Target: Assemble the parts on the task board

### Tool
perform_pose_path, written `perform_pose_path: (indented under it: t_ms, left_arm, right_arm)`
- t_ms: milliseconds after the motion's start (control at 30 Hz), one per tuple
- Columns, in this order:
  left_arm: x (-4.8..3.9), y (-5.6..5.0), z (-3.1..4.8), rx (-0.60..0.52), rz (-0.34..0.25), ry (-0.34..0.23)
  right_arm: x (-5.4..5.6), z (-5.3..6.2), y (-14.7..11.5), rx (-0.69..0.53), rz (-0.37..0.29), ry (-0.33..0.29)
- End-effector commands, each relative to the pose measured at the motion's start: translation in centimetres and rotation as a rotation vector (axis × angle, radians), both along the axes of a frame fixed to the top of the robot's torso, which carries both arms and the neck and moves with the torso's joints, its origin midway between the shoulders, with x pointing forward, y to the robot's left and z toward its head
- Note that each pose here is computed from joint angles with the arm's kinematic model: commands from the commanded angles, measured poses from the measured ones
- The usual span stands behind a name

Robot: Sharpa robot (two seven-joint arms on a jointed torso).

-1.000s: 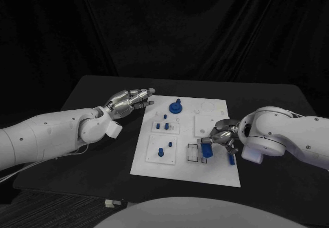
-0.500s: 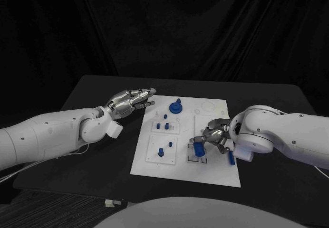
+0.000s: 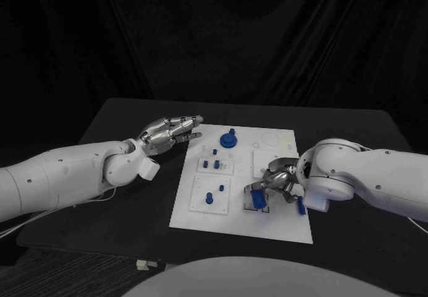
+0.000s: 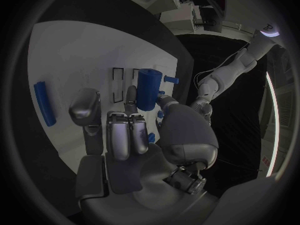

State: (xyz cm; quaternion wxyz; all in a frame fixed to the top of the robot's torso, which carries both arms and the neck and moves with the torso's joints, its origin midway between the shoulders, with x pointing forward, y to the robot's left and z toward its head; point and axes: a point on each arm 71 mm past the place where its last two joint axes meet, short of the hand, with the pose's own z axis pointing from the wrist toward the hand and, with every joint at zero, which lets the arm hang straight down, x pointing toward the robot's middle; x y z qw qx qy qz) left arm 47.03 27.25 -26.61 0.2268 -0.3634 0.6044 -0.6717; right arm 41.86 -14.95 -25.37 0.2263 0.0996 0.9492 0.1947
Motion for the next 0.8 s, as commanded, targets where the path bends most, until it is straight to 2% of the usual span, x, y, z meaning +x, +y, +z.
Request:
perform_pose_path:
  t_ms: [33, 800]
  left_arm:
    - [-0.06, -0.22, 0.05, -0.020, -0.011, 0.001]
    - [-0.08, -0.27, -0.01, -0.019, -0.019, 0.008]
  right_arm:
    - [-0.25, -0.31, 0.03, -0.036, 0.043, 0.012]
    - [0.00, -0.74, 0.14, -0.048, 0.047, 0.014]
